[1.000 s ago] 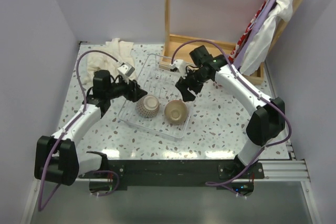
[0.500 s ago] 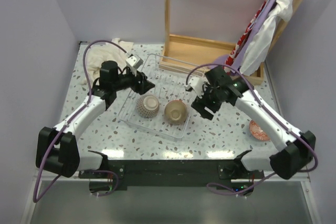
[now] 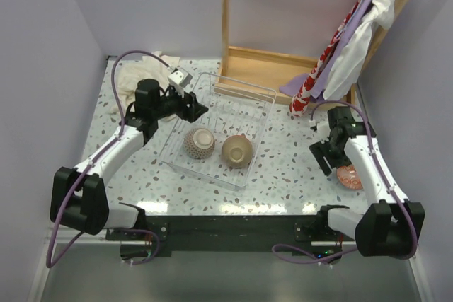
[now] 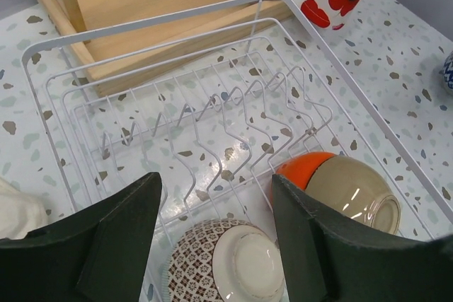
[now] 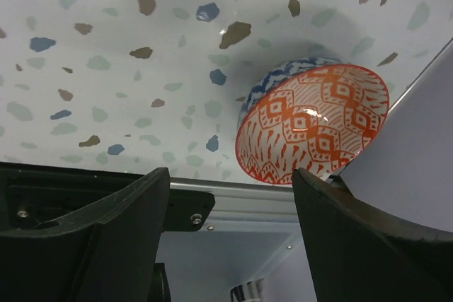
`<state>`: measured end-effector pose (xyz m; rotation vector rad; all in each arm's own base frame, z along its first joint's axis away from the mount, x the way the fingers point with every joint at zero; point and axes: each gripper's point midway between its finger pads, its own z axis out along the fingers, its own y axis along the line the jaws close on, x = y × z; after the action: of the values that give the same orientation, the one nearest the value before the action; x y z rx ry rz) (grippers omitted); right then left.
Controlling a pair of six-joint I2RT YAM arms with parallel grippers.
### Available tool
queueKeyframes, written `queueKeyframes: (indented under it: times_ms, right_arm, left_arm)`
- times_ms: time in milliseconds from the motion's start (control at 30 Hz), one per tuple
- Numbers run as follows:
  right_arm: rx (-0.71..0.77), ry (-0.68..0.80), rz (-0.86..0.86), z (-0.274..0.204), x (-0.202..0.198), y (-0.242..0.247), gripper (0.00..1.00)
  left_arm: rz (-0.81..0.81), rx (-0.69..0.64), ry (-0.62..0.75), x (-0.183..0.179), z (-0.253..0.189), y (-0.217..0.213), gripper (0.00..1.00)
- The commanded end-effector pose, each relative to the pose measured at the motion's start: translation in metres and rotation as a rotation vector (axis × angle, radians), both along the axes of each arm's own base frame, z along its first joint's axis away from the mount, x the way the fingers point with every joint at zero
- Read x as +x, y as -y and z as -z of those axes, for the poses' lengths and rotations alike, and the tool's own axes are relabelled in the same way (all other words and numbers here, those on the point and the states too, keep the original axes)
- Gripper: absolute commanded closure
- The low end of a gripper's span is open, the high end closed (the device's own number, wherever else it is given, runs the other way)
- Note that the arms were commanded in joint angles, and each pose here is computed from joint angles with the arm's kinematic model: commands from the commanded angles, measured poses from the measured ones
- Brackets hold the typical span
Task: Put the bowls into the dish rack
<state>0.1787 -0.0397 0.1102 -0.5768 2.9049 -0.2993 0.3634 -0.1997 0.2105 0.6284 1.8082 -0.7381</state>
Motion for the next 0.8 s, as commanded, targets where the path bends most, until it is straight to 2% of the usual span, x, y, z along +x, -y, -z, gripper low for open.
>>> queueKeyframes:
  times_ms: [0,200,400,433,533,567,767]
  right_arm:
    - [-0.029,-0.032,0.042,0.012,-0.004,0.018,0.25]
    - [-0.034,-0.138,0.061,0.035,-0.01,0.033,0.26]
    - [-0.036,-0.171,0.075,0.052,-0.006,0.044,0.34]
    - [-0.04,-0.155,0.065,0.054,0.0,0.046,0.37]
    - [-0.034,-0.143,0.031,0.057,0.004,0.045,0.54]
    - [-0.028,-0.144,0.019,0.058,0.003,0.044,0.65]
    - [-0.034,-0.159,-0.03,0.056,-0.003,0.045,0.8]
  left_arm:
    - [-0.001,-0.043,0.068,0.011,-0.027,0.005,0.32]
    - [-0.001,-0.054,0.062,0.007,-0.024,0.005,0.31]
    - [-0.003,-0.056,0.065,0.001,-0.024,0.003,0.31]
    - [-0.002,-0.057,0.065,0.0,-0.025,0.003,0.31]
    - [-0.002,-0.053,0.066,-0.001,-0.024,0.002,0.31]
    - [-0.001,-0.054,0.067,-0.002,-0.025,0.002,0.31]
    - [0.004,-0.066,0.071,-0.006,-0.024,0.002,0.31]
